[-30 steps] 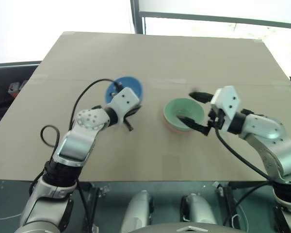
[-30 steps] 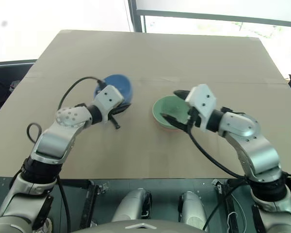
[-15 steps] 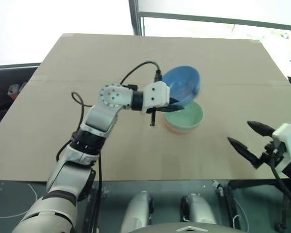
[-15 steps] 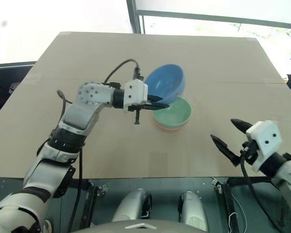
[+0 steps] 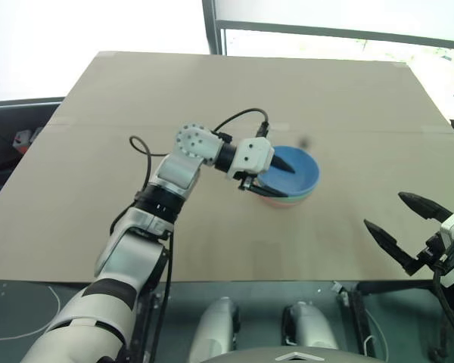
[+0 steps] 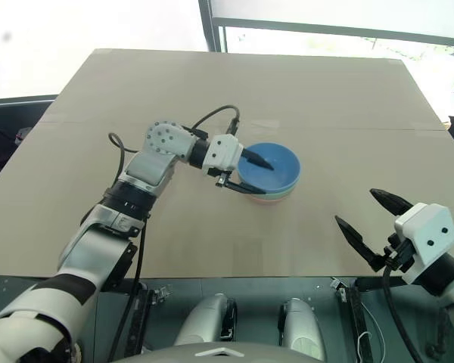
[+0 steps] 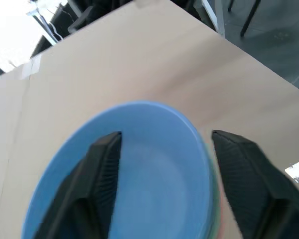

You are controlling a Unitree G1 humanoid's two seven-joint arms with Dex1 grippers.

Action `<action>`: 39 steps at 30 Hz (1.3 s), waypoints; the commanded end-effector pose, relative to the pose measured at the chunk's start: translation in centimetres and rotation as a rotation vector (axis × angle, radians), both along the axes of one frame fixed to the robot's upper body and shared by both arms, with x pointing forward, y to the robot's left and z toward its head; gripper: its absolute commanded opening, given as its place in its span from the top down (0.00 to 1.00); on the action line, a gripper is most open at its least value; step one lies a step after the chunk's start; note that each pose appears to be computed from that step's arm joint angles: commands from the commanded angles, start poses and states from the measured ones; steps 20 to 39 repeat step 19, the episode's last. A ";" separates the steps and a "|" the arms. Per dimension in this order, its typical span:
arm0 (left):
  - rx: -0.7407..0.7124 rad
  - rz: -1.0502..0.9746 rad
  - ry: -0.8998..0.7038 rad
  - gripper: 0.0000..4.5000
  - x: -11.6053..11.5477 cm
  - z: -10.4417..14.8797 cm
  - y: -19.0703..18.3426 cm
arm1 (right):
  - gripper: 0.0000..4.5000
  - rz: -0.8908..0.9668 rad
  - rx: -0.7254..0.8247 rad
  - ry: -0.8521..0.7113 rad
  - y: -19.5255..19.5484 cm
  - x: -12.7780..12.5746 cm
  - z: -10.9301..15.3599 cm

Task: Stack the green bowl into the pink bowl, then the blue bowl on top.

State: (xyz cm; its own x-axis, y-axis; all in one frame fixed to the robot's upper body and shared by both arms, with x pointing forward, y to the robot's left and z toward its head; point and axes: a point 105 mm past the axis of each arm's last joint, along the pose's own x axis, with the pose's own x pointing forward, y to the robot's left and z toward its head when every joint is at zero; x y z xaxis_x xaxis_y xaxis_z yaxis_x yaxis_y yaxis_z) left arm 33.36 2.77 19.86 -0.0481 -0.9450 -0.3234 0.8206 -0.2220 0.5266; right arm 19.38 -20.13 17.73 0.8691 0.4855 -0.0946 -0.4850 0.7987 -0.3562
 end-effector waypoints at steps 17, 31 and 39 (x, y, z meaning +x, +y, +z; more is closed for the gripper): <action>-0.367 0.783 0.295 0.33 -4.2 -2.8 17.4 | 0.09 0.072 -0.038 0.096 -3.6 4.4 -1.9; -0.338 0.812 0.313 0.33 -5.0 -3.3 18.1 | 0.09 0.088 -0.044 0.117 -4.0 4.2 -1.9; -0.338 0.812 0.313 0.33 -5.0 -3.3 18.1 | 0.09 0.088 -0.044 0.117 -4.0 4.2 -1.9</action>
